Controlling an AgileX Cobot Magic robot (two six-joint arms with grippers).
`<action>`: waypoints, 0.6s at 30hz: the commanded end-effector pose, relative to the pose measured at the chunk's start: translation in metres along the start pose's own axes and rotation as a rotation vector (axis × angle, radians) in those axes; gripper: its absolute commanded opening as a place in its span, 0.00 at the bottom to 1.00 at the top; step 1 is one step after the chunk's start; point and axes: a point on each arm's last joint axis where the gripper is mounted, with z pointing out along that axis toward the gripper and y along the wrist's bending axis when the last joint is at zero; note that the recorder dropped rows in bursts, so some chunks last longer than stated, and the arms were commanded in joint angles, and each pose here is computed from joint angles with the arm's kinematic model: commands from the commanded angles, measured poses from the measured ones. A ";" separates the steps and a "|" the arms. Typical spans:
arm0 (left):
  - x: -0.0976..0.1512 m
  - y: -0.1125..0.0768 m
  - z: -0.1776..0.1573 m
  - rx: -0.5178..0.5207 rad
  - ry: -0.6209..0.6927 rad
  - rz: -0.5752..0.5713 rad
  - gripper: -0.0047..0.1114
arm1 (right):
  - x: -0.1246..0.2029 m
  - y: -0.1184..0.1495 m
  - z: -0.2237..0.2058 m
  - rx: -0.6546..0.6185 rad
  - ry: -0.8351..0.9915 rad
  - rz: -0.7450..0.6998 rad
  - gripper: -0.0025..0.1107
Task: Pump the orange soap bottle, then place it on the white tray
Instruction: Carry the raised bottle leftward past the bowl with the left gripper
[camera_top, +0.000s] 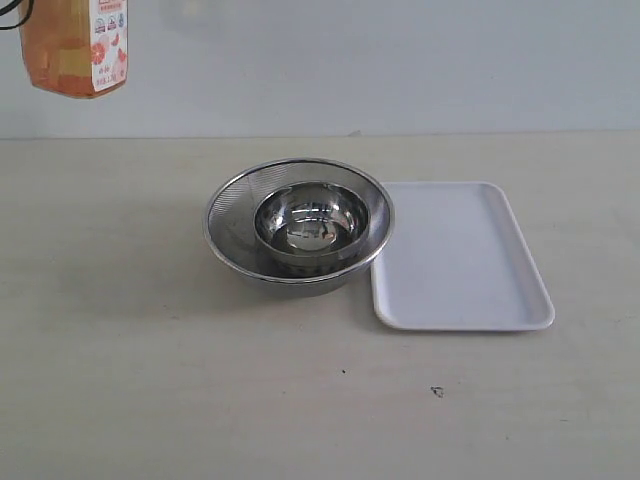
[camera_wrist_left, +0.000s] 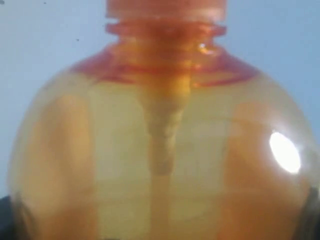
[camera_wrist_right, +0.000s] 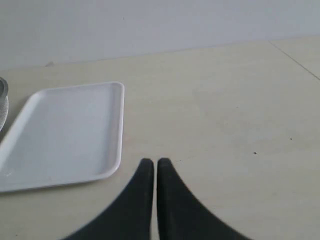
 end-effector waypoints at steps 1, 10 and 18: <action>0.006 0.016 0.010 -0.040 0.006 -0.043 0.08 | -0.001 0.000 0.000 -0.002 -0.013 -0.002 0.02; 0.046 -0.003 0.019 0.169 0.001 -0.119 0.08 | -0.001 0.000 0.000 -0.002 -0.013 -0.002 0.02; 0.109 -0.017 0.001 0.161 -0.028 -0.194 0.08 | -0.001 0.000 0.000 -0.002 -0.013 -0.002 0.02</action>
